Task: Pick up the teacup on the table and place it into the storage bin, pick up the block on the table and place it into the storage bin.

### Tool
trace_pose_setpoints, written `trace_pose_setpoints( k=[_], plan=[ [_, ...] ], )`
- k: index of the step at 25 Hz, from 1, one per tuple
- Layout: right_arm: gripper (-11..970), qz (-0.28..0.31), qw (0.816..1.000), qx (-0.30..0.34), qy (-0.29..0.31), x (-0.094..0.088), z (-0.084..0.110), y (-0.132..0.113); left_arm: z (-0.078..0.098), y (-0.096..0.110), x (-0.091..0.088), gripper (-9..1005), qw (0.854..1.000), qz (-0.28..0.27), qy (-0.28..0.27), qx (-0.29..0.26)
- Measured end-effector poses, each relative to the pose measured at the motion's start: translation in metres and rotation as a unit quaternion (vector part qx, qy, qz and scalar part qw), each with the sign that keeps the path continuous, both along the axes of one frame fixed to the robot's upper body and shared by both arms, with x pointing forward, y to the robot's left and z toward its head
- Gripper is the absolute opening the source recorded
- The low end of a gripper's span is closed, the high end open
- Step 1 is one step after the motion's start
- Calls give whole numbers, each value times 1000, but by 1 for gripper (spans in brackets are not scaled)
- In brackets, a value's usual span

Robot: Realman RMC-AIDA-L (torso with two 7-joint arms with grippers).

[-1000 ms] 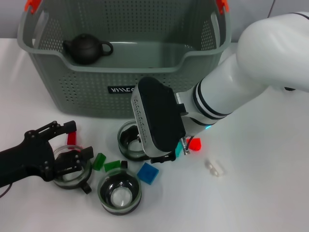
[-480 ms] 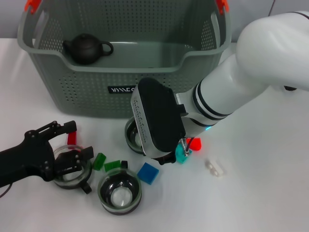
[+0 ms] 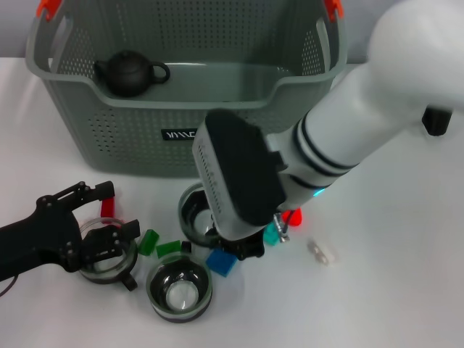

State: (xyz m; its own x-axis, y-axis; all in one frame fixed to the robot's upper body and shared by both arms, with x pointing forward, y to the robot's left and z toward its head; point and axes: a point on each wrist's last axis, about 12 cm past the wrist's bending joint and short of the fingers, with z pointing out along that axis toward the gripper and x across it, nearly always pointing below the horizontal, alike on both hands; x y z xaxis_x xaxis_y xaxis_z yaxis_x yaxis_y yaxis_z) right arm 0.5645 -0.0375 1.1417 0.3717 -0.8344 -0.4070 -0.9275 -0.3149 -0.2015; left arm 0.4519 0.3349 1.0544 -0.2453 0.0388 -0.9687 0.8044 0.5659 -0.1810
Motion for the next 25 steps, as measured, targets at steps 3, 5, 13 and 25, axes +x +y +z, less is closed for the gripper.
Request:
trace_pose_setpoints(
  k=[3, 5, 13, 25],
  plan=[
    [57, 15, 999, 21, 32, -10, 27, -6, 0, 0, 0, 860, 1000, 0, 0, 0],
    [57, 17, 998, 37, 54, -15, 46, -14, 0, 0, 0, 860, 1000, 0, 0, 0],
    [57, -41, 981, 171, 82, -10, 135, -64, 2, 0, 2, 860, 1000, -4, -4, -1],
    [56, -311, 901, 302, -15, 60, 175, -71, 2, -4, 3, 860, 1000, -9, -4, -9]
  ],
)
